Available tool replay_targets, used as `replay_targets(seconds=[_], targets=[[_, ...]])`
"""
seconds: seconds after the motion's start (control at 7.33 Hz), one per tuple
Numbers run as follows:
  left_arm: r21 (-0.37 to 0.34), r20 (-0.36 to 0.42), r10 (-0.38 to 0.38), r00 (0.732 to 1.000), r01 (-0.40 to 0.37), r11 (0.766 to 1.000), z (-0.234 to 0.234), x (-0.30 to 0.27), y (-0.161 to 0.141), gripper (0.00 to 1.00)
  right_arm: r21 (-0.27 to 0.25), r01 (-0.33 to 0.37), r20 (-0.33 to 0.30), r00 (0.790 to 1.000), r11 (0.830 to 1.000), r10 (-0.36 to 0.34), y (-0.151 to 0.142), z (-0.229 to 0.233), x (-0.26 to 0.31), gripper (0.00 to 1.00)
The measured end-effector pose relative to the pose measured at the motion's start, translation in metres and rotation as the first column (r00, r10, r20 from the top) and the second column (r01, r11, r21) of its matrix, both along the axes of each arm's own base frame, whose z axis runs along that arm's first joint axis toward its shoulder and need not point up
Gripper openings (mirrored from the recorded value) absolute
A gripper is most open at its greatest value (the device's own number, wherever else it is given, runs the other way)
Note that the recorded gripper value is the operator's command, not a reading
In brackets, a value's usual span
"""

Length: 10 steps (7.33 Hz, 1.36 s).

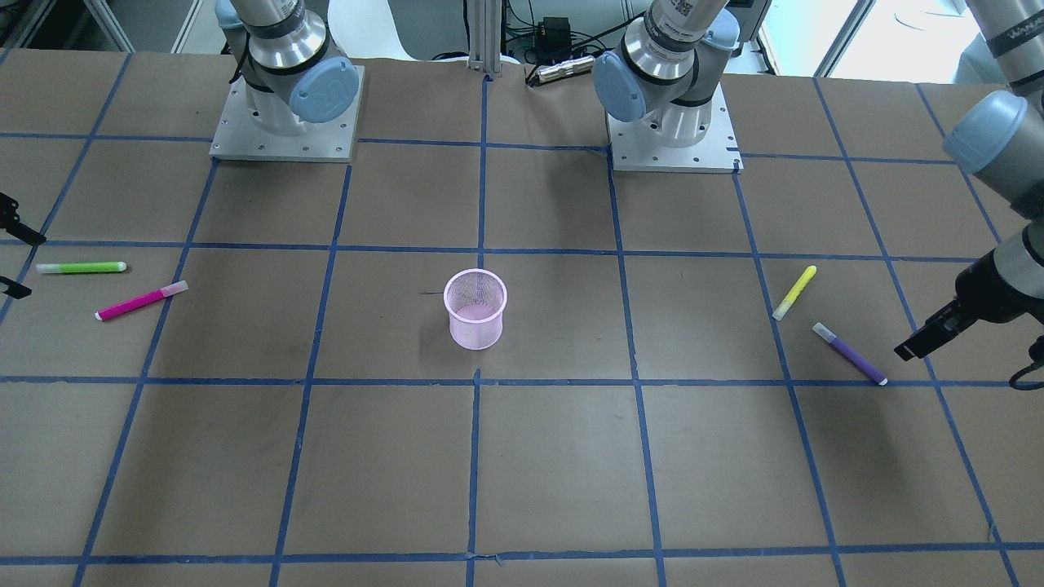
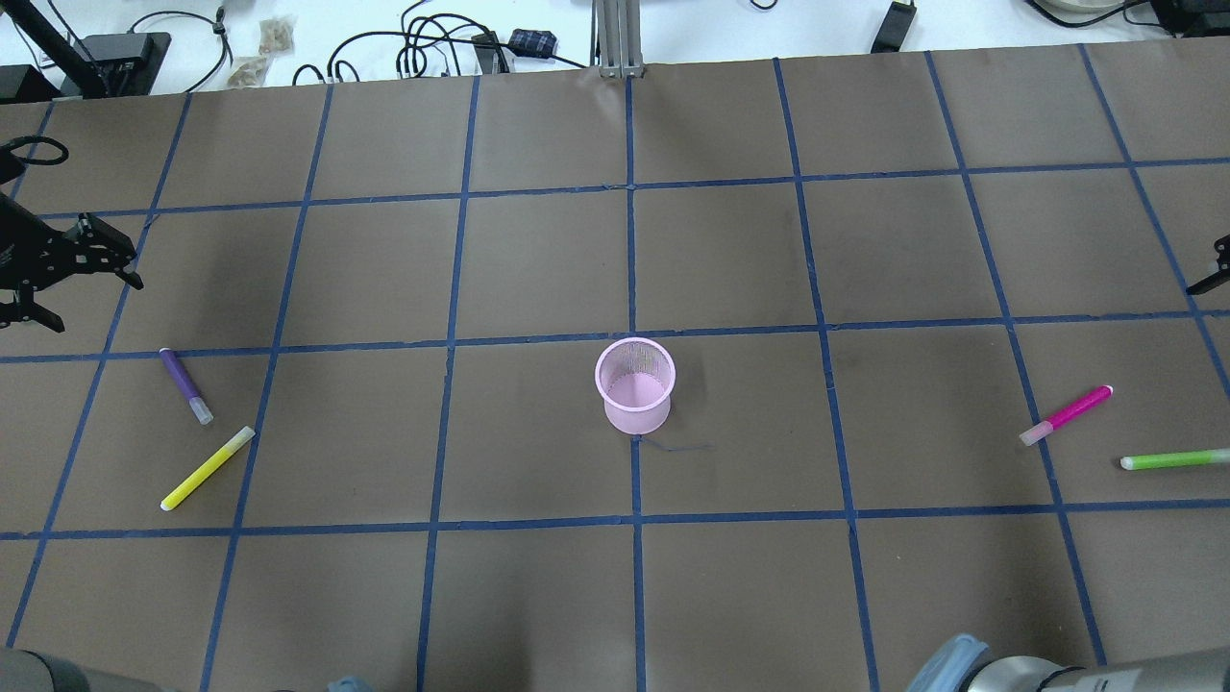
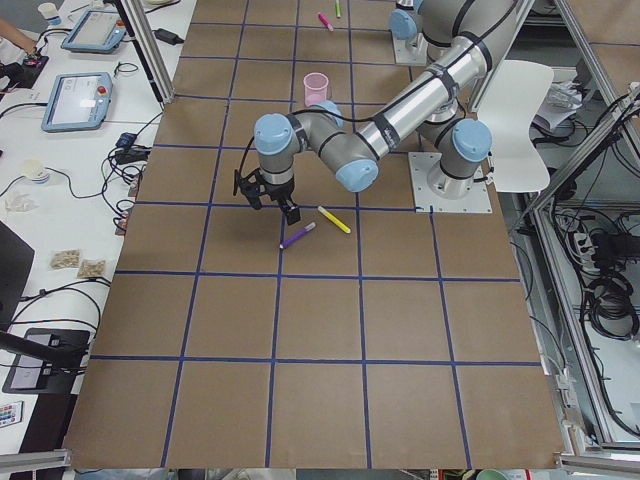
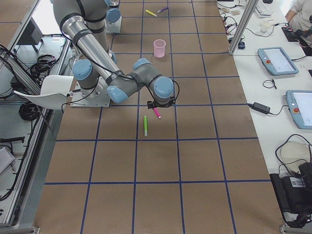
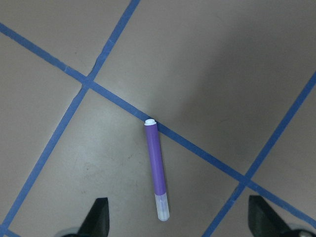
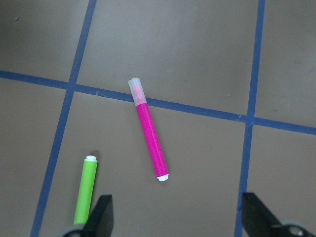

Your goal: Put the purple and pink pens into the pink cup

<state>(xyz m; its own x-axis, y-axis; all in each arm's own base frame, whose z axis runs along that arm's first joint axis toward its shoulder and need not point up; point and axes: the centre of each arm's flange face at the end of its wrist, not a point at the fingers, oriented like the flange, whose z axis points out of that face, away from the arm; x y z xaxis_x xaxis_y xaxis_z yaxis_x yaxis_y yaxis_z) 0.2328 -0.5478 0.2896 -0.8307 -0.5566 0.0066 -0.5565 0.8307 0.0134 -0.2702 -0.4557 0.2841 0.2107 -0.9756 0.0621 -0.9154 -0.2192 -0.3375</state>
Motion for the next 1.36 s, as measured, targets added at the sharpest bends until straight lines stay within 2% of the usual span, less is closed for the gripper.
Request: replay_targets(seconds=[0.14, 0.55, 0.68, 1.09, 1.23, 1.36], targets=[[0.012, -0.011, 0.011, 1.000, -0.011, 1.000, -0.019, 0.011, -0.002, 1.00, 0.006, -0.045, 0.037, 0.998, 0.999, 0.044, 0.000, -0.021, -0.005, 0.86], [0.055, -0.045, 0.028, 0.999, -0.025, 0.998, -0.066, 0.025, -0.007, 0.96, 0.035, -0.111, 0.114, 0.988, 0.993, 0.106, -0.006, -0.076, -0.011, 0.85], [0.068, -0.055, 0.033, 0.998, -0.030, 0.997, -0.079, 0.027, -0.009, 0.87, 0.041, -0.124, 0.133, 0.984, 0.991, 0.118, -0.010, -0.091, -0.010, 0.80], [0.080, -0.064, 0.038, 0.997, -0.033, 0.996, -0.107, 0.030, -0.013, 0.75, 0.045, -0.156, 0.147, 0.978, 0.987, 0.148, -0.022, -0.114, 0.003, 0.77], [0.084, -0.066, 0.038, 0.997, -0.033, 0.996, -0.111, 0.030, -0.013, 0.71, 0.046, -0.159, 0.149, 0.977, 0.986, 0.151, -0.023, -0.119, 0.005, 0.73], [0.089, -0.069, 0.039, 0.997, -0.032, 0.996, -0.115, 0.030, -0.013, 0.63, 0.047, -0.162, 0.149, 0.977, 0.986, 0.153, -0.022, -0.123, 0.006, 0.63]])
